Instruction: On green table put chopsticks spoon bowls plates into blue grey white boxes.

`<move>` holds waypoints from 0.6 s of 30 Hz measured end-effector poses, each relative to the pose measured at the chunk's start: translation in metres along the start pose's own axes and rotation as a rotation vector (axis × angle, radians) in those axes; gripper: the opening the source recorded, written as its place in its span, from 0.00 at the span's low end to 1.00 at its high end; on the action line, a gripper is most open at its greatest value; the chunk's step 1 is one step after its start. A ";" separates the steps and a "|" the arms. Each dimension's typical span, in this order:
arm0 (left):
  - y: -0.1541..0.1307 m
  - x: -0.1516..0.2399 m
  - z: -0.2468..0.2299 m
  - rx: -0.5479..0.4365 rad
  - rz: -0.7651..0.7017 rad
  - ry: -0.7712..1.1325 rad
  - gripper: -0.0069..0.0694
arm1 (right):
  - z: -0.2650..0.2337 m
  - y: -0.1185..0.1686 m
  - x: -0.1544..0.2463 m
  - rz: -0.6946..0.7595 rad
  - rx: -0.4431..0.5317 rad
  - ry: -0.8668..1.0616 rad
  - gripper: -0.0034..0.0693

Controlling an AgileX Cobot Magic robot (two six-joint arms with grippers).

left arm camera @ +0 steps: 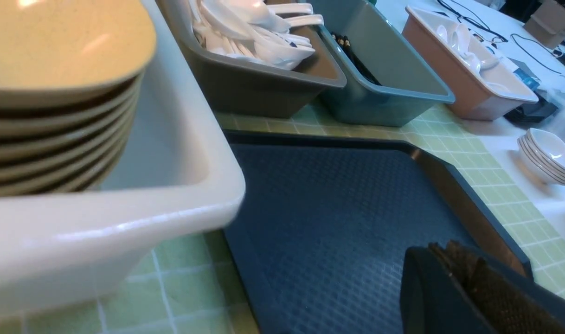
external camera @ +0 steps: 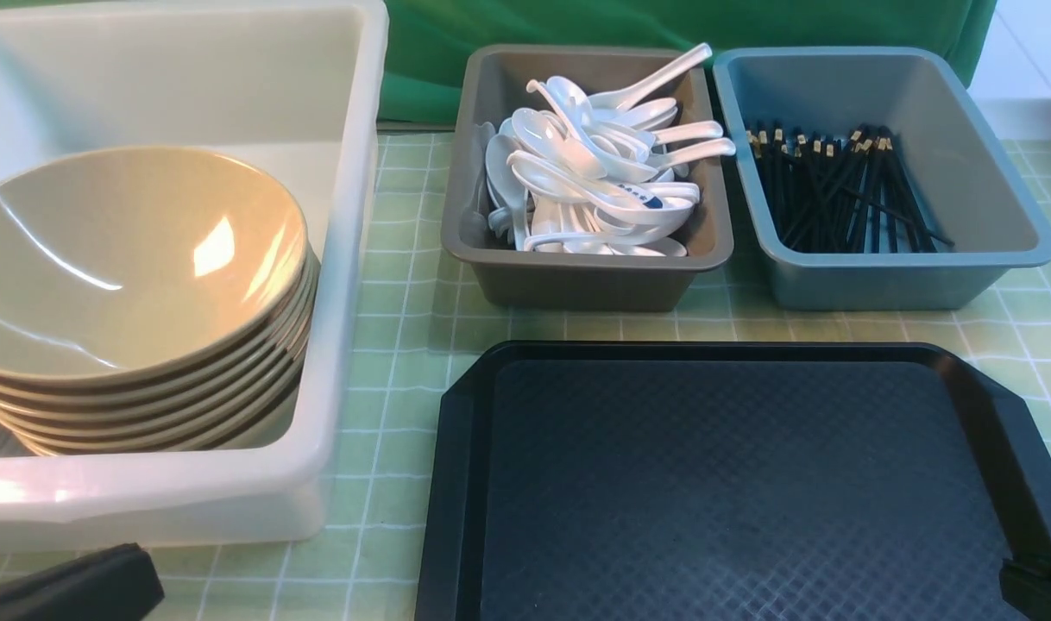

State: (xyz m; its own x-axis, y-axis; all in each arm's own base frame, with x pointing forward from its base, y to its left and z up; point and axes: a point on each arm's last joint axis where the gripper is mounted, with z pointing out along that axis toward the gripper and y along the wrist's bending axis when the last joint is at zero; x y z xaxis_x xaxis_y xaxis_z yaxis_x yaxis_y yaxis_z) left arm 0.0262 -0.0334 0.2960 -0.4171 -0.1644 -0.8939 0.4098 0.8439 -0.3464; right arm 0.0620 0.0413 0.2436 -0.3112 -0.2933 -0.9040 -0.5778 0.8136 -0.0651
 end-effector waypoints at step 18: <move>0.082 0.090 0.036 -0.580 0.124 -0.116 0.09 | 0.000 0.000 0.000 0.000 0.000 0.001 0.15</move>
State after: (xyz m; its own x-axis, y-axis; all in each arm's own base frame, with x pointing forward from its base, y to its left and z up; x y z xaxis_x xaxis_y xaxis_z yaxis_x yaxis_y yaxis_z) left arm 0.0515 0.0025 0.1772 -0.2899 -0.0739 -0.9542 -0.0730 0.9958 -0.0549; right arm 0.0620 0.0413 0.2433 -0.3117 -0.2940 -0.9035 -0.5779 0.8135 -0.0654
